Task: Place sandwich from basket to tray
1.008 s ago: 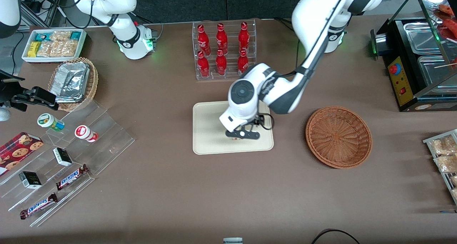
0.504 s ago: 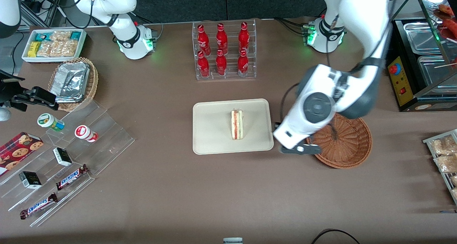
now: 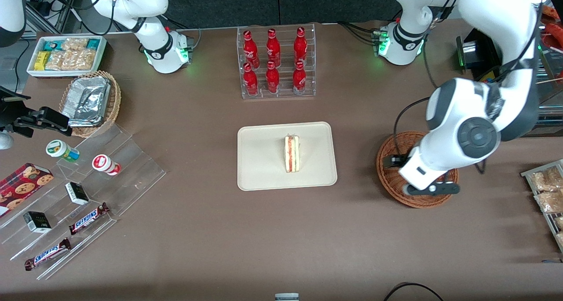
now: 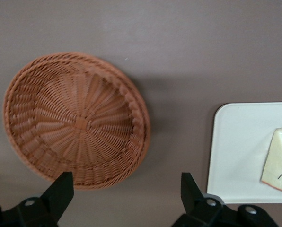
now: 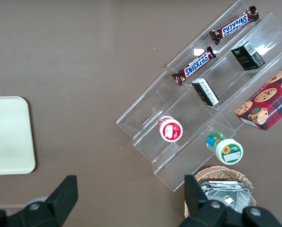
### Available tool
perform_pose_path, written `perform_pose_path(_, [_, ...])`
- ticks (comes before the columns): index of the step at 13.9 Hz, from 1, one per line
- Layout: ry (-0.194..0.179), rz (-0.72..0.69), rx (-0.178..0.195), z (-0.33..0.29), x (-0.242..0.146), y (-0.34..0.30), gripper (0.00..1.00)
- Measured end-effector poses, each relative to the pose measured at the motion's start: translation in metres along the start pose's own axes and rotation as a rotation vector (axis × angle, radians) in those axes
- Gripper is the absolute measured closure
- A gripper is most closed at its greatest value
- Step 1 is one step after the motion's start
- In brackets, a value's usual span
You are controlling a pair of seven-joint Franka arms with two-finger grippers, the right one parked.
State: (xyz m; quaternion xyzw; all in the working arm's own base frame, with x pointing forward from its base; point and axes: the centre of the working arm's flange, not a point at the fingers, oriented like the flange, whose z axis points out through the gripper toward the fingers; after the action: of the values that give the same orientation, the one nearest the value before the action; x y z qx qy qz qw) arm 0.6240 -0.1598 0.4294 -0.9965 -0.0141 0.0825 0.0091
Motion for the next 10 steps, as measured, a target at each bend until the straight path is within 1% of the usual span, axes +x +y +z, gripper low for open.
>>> perform_pose_path(2, [0.007,-0.017,-0.008,-0.004,-0.014,-0.011,0.0])
perform_pose_path(6, [0.004,-0.059,-0.004,-0.015,-0.045,-0.048,0.0])
perform_pose_path(9, [-0.01,-0.071,0.007,-0.043,-0.076,-0.068,0.0])
perform_pose_path(10, [-0.011,-0.074,0.001,-0.055,-0.085,-0.075,0.0])
